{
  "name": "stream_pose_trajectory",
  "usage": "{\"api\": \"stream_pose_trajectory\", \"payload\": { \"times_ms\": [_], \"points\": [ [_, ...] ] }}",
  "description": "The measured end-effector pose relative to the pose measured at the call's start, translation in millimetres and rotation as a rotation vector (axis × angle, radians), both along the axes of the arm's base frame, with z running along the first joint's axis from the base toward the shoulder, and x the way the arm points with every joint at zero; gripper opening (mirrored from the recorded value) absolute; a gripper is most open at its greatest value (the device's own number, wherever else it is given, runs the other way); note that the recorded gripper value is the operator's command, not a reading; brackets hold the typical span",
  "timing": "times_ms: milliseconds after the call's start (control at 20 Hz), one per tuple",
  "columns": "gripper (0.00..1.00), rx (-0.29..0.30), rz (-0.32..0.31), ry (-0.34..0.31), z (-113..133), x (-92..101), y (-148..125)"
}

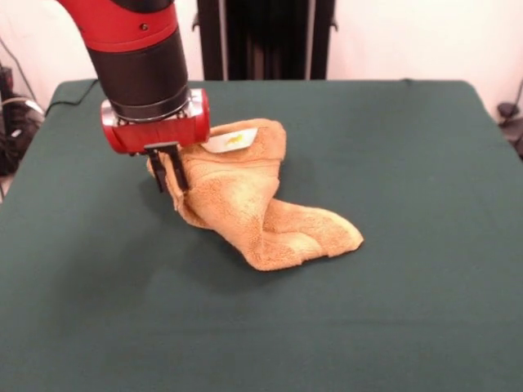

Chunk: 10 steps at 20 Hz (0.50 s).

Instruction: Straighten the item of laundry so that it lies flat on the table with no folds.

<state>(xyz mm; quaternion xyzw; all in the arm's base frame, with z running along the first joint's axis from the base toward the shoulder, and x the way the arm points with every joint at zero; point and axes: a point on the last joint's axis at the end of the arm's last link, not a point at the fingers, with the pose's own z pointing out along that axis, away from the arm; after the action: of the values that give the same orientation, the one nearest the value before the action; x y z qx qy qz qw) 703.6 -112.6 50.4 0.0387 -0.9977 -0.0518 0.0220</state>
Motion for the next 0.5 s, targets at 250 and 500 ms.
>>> {"api": "stream_pose_trajectory", "payload": {
  "times_ms": [250,500],
  "points": [
    [0.00,0.013,-0.009,0.005,3.6,0.9,-6.3],
    [0.00,0.002,-0.018,-0.001,13.0,-1.7,-18.0]
  ]
}}
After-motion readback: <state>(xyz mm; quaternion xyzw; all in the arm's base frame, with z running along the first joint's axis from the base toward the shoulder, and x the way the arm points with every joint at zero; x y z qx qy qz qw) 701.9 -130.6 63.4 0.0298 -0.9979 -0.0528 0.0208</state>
